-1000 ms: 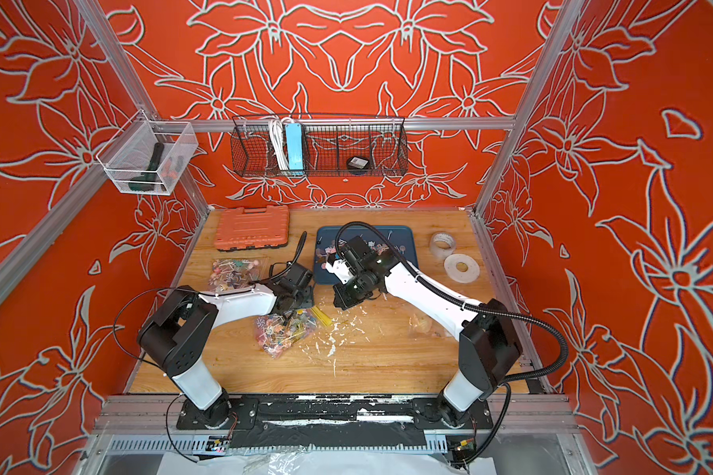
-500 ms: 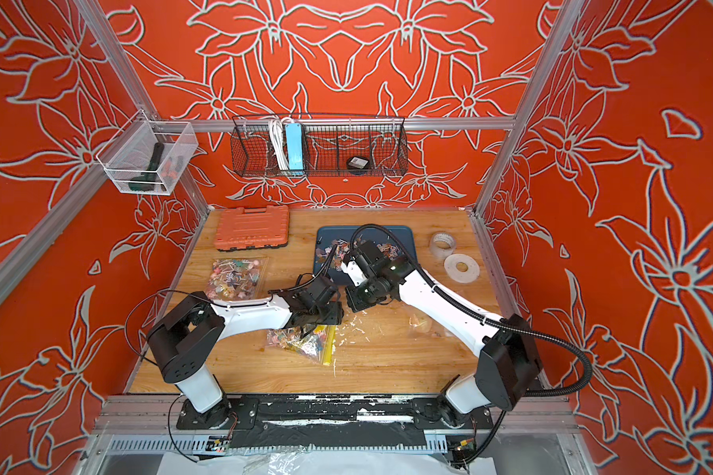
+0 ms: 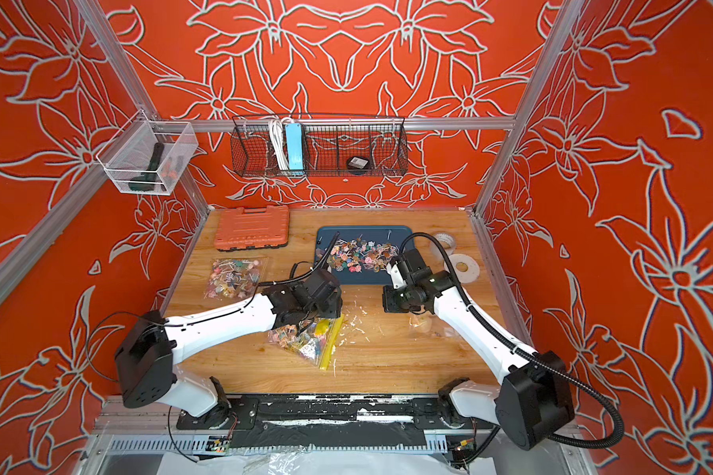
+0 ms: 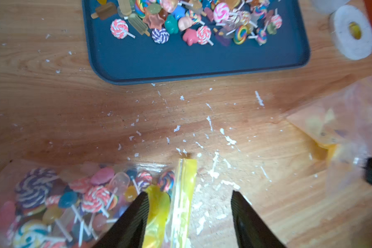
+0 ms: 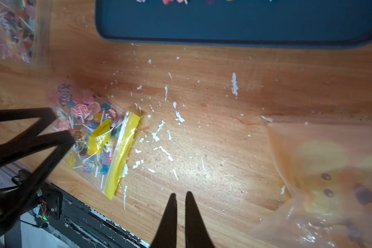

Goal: Pour candies out of the ziploc bag
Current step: Move the ziploc bag to the center of the board, then open the ziploc bag at the center of the board.

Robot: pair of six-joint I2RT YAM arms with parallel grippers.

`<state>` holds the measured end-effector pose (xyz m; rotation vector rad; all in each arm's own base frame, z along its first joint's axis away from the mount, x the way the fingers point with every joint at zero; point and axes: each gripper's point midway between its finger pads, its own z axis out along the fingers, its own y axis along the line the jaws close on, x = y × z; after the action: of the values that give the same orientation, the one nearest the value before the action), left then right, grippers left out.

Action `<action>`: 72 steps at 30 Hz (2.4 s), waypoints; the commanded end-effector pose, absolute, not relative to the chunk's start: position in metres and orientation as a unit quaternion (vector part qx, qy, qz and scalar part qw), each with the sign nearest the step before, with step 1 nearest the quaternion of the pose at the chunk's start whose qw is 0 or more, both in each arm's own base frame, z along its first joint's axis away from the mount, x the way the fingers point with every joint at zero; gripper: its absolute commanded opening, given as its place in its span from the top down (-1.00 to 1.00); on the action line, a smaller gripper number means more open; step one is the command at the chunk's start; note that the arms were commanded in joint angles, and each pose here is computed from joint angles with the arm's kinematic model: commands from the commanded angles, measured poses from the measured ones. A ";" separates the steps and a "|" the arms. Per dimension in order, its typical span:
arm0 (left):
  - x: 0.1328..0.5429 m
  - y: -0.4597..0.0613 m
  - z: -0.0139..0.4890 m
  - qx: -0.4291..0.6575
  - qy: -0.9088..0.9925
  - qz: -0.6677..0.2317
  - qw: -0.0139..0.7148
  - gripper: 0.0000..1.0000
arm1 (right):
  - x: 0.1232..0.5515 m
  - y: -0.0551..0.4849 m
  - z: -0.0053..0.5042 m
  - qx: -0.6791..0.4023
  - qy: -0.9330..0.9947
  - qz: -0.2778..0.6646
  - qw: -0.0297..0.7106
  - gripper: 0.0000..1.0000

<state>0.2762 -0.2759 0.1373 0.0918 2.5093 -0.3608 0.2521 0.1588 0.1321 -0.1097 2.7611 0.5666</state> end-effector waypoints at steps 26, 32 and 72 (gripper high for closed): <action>0.196 -0.275 0.038 0.053 0.972 0.013 0.227 0.05 | 0.254 0.158 0.118 -0.038 0.966 0.207 0.149 0.78; 0.196 -0.271 0.030 0.060 0.970 0.064 0.225 0.09 | 0.254 0.158 0.118 -0.039 0.966 0.206 0.150 0.78; 0.193 -0.263 0.020 0.063 0.969 0.075 0.227 0.61 | 0.254 0.159 0.115 -0.041 0.966 0.209 0.144 0.84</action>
<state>0.1941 -0.2727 0.0265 0.1723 2.6776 0.1437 0.2577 0.1607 0.1207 -0.1044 2.7680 0.5976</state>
